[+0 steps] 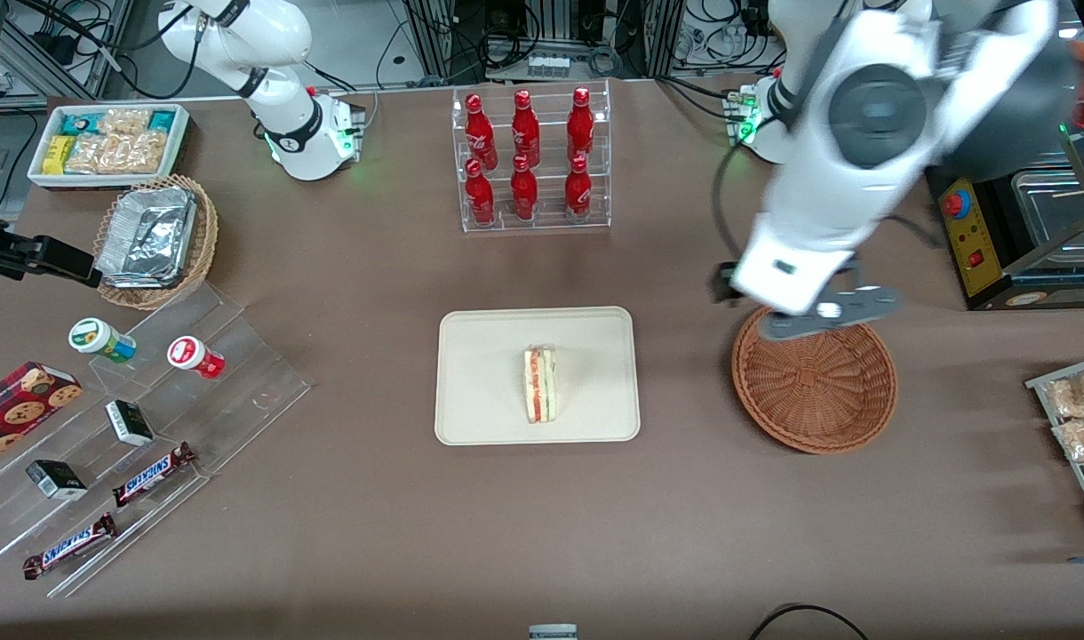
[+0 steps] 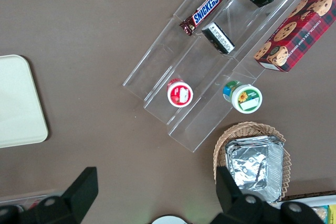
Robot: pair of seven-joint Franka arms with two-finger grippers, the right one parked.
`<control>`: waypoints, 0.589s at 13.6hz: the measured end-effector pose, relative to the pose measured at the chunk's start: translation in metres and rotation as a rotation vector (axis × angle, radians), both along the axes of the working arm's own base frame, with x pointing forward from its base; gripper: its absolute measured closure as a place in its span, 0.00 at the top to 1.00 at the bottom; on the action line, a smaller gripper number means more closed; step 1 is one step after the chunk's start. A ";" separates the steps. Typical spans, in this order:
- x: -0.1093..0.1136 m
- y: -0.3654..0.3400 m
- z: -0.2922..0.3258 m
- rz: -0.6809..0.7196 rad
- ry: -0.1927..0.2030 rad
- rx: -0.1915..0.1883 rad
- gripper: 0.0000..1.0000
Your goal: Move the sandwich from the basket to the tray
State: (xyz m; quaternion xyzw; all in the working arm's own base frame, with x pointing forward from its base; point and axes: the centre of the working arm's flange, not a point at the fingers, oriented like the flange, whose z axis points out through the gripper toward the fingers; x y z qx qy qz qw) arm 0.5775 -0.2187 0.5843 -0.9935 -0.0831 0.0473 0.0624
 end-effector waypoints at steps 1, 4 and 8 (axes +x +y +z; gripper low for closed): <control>0.004 0.027 0.004 -0.014 0.018 -0.013 1.00; 0.017 0.100 0.012 -0.043 0.038 -0.045 1.00; 0.009 0.187 0.020 -0.136 0.074 -0.076 1.00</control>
